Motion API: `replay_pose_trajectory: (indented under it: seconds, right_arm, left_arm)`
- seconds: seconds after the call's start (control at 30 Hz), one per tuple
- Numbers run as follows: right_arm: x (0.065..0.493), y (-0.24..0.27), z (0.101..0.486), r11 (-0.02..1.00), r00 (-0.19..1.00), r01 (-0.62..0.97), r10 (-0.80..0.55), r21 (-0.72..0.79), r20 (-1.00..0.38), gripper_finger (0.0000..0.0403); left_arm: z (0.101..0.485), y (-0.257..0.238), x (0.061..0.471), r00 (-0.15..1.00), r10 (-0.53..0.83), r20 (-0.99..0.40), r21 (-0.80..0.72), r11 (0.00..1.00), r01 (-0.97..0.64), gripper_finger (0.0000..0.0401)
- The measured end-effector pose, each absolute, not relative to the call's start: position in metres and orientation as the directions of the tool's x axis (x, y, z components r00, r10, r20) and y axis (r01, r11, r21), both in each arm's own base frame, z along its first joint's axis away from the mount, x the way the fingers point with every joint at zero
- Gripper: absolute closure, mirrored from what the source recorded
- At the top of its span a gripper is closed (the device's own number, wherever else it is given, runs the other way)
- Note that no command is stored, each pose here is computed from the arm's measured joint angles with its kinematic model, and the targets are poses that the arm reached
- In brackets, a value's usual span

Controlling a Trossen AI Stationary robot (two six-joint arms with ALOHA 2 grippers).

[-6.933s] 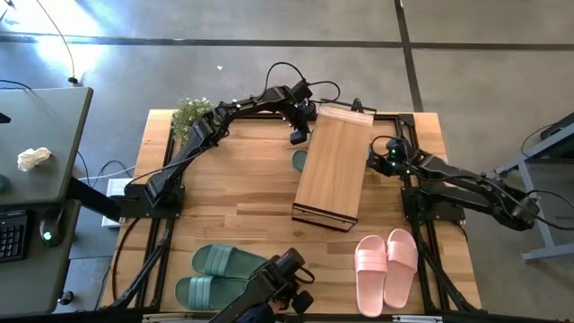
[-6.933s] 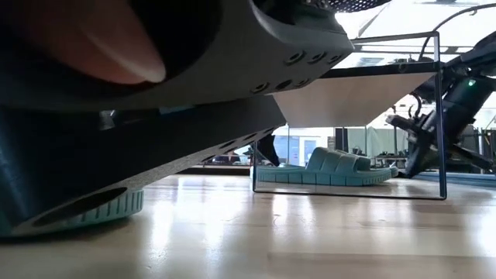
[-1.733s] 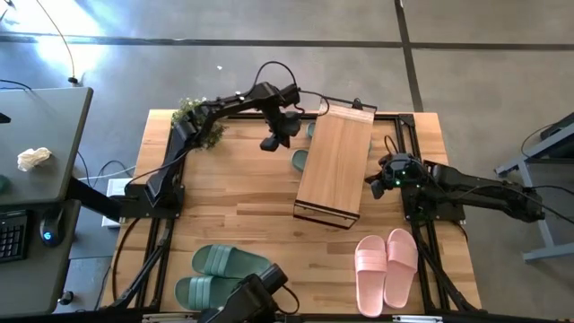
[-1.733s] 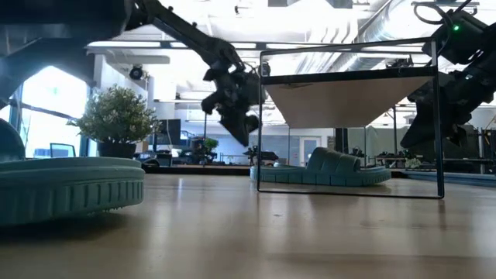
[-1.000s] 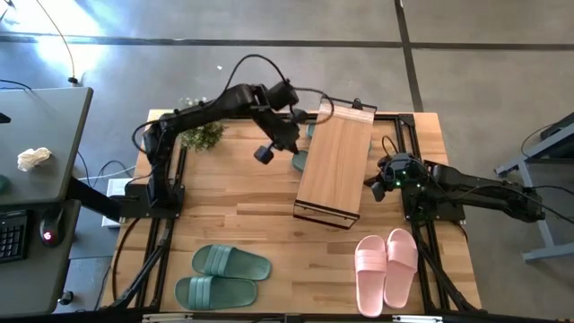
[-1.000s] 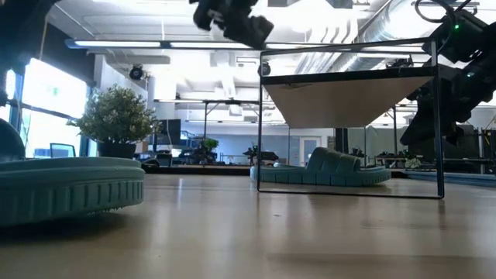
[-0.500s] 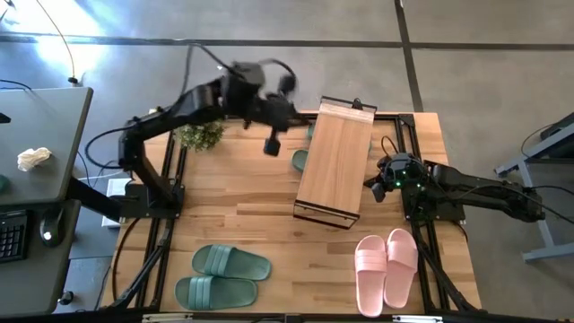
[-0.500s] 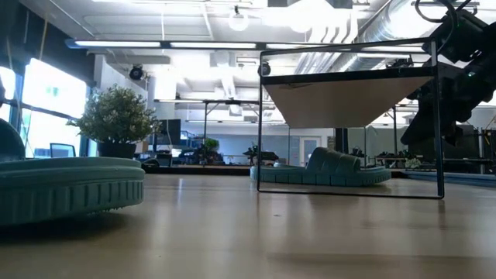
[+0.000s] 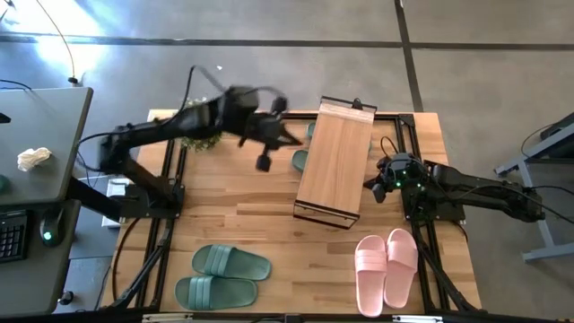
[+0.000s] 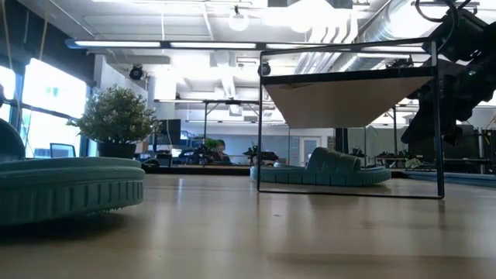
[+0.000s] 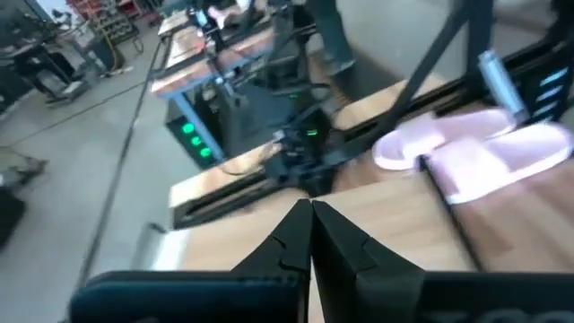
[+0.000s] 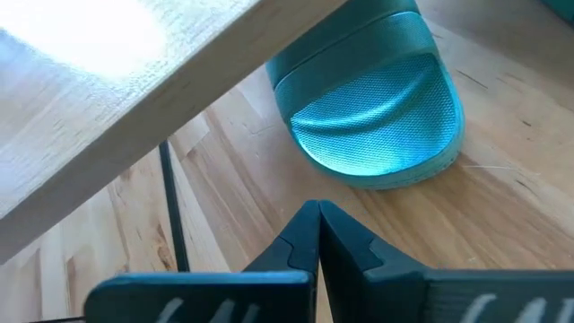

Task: Pick and place slides into the shelf
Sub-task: Adjust the green slides under the shelf

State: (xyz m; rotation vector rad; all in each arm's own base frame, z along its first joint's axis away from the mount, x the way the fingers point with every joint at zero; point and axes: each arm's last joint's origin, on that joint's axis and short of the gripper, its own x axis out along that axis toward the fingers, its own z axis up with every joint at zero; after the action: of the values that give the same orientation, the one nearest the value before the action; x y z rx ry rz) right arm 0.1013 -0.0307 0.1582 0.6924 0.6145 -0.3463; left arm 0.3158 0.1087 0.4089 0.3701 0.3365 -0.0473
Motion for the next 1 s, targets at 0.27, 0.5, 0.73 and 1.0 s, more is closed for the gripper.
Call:
replay_pose_trajectory:
  seconds: [0.27,0.5,0.73,1.0]
  right_arm:
    - [0.103,-0.031,0.160,0.734,0.785,0.471,-0.096,0.489,-0.612,0.0403]
    - [0.103,-0.033,0.161,0.721,0.786,0.500,-0.145,0.480,-0.601,0.0403]
    - [0.103,-0.033,0.161,0.706,0.780,0.518,-0.156,0.484,-0.606,0.0403]
    - [0.100,-0.033,0.157,0.703,0.744,0.551,-0.172,0.448,-0.645,0.0403]
  left_arm:
    - [0.327,0.112,0.246,0.894,0.221,-0.389,0.423,0.905,-0.040,0.0401]
    - [0.234,0.139,0.230,0.804,0.177,-0.568,0.257,0.966,-0.030,0.0401]
    - [0.182,0.170,0.241,0.730,0.092,-0.677,0.110,0.994,-0.023,0.0401]
    - [0.168,0.199,0.282,0.669,-0.016,-0.743,0.070,0.992,0.101,0.0401]
